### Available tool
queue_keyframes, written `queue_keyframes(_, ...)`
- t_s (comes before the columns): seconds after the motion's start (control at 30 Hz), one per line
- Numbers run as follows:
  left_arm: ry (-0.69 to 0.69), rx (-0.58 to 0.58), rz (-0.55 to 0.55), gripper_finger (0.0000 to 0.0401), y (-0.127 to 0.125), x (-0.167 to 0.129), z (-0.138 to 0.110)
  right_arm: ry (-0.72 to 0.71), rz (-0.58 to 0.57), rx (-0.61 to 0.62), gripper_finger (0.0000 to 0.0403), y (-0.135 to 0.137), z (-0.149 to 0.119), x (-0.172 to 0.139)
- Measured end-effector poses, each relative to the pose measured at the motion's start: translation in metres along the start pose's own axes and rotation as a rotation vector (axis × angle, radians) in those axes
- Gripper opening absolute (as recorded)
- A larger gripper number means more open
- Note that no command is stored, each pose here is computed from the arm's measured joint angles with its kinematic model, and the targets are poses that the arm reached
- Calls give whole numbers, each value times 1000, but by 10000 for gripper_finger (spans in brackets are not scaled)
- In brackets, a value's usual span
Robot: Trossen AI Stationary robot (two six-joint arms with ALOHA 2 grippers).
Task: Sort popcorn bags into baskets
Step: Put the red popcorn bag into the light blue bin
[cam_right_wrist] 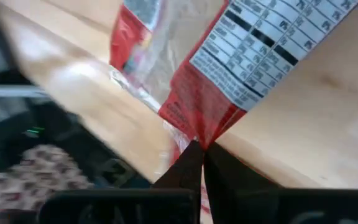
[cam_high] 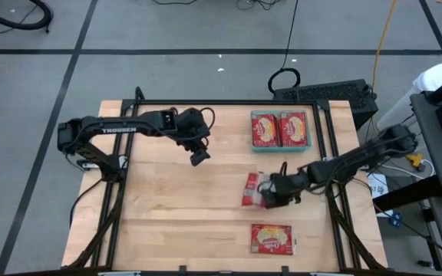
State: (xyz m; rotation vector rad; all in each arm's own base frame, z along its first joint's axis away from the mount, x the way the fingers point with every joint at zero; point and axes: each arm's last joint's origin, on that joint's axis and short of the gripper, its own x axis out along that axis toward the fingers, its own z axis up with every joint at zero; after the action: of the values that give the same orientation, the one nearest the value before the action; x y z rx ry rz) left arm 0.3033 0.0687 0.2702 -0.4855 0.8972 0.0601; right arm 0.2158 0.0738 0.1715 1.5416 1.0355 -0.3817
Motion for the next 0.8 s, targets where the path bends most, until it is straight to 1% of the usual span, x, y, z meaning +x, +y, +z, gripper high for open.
queue_keyframes(0.1,-57,65,-37,214,-12,3,4,-26,99,20,0,9,10,-15)
queue_keyframes(0.23,-149,230,-100,214,-38,7,7,-100,255,45,0,21,23,-33)
queue_keyframes(0.3,-205,309,-103,219,-51,9,9,-122,309,50,0,26,30,-40)
queue_keyframes(0.37,-263,379,-83,233,-64,11,9,-145,350,55,0,29,37,-44)
queue_keyframes(0.47,-330,470,-40,269,-78,16,9,-181,383,57,0,31,46,-49)
queue_keyframes(0.6,-396,531,26,314,-78,23,15,-206,405,48,0,32,57,-52)
queue_keyframes(0.63,-384,537,35,320,-75,26,15,-205,418,46,0,33,59,-53)
queue_keyframes(0.67,-361,533,42,323,-71,31,15,-213,435,45,0,35,61,-55)
queue_keyframes(0.73,-380,518,22,324,-65,42,21,-231,453,42,0,36,65,-58)
queue_keyframes(0.8,-334,501,0,316,-57,51,19,-245,469,40,0,36,68,-60)
